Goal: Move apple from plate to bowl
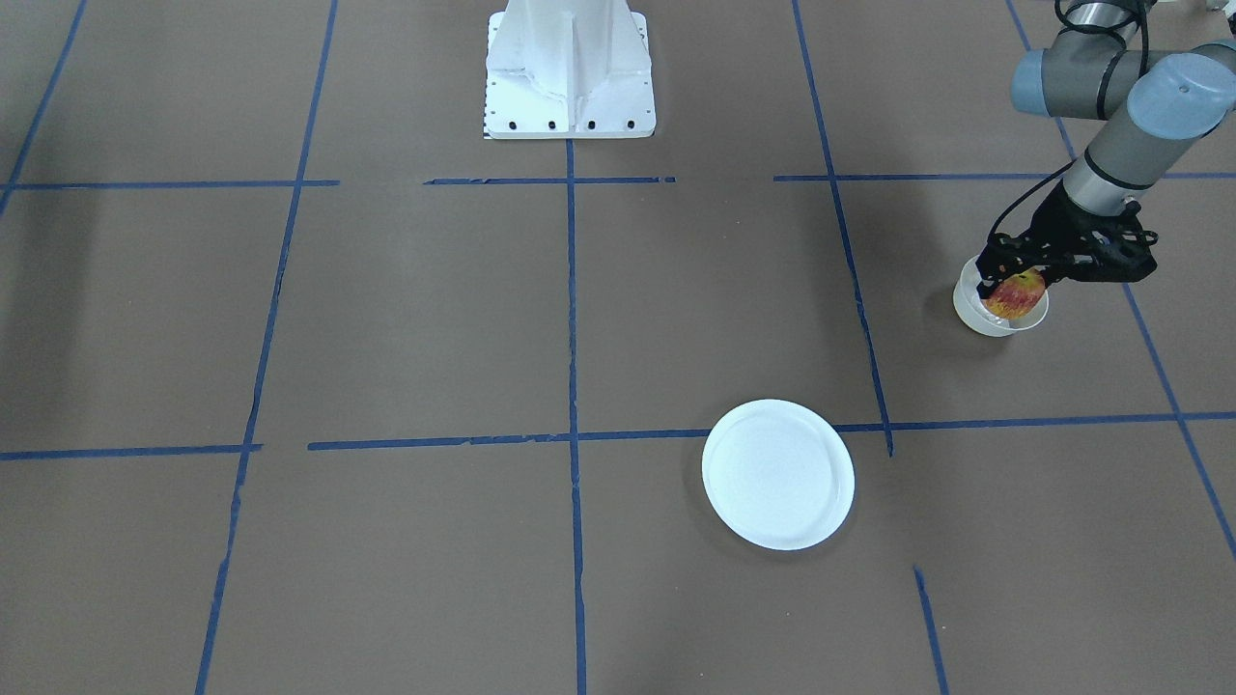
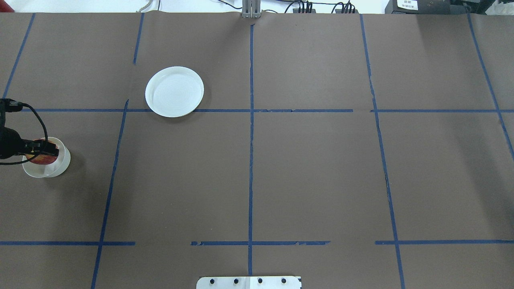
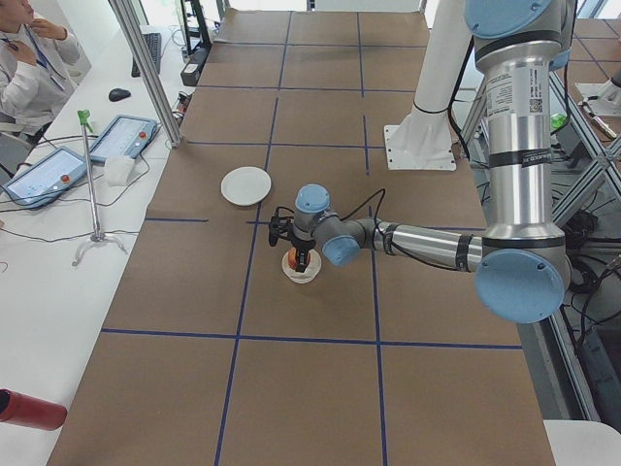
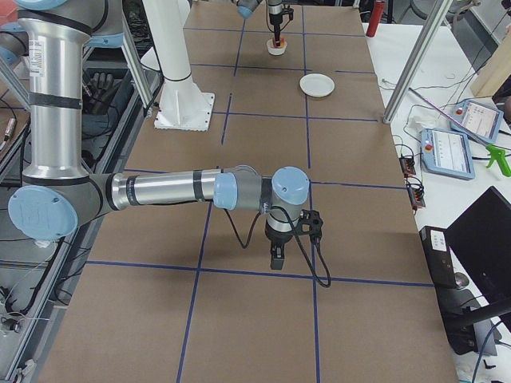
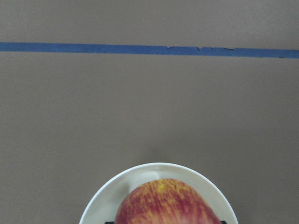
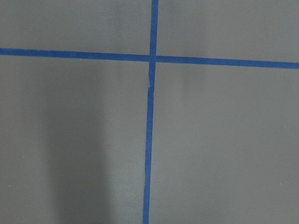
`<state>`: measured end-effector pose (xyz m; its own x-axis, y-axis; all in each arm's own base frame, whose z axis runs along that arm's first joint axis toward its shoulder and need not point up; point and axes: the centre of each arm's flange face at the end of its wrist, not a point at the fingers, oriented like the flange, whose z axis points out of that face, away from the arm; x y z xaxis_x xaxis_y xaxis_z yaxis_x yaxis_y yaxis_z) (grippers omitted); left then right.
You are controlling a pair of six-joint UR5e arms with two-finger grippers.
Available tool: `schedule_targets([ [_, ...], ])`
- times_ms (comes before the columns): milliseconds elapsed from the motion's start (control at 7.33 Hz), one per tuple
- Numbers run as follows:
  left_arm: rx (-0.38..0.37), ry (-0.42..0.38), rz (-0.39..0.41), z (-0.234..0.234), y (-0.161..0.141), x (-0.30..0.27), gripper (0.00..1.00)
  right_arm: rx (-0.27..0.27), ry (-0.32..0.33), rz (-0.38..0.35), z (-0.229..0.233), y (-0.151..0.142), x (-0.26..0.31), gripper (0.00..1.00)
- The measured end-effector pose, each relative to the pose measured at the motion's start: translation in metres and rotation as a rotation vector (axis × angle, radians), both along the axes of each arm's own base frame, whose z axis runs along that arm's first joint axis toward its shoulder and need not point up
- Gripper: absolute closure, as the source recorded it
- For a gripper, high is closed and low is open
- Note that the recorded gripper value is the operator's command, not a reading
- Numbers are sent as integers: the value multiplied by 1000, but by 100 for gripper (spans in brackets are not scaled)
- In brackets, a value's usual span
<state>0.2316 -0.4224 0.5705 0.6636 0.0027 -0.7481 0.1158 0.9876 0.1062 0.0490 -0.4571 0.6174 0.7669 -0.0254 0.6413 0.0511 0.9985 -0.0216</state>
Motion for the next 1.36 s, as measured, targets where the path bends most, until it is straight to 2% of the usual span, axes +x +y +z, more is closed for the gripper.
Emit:
schedule_targets([
  [136, -5, -4, 5, 3, 1, 2, 1, 0, 0, 0, 0, 0, 0, 0],
  [545, -17, 1, 17, 5, 5, 0, 1, -1, 0, 0, 0, 0, 0, 0],
  [818, -48, 39, 25, -22, -3, -23, 1, 0, 0, 0, 0, 0, 0, 0],
  [955, -37, 13, 15, -43, -22, -56, 1, 0, 0, 0, 0, 0, 0, 0],
  [1227, 48, -93, 28, -88, -78, -146, 1, 0, 0, 0, 0, 0, 0, 0],
  [1364, 64, -119, 28, -93, -96, -197, 1, 0, 0, 0, 0, 0, 0, 0],
])
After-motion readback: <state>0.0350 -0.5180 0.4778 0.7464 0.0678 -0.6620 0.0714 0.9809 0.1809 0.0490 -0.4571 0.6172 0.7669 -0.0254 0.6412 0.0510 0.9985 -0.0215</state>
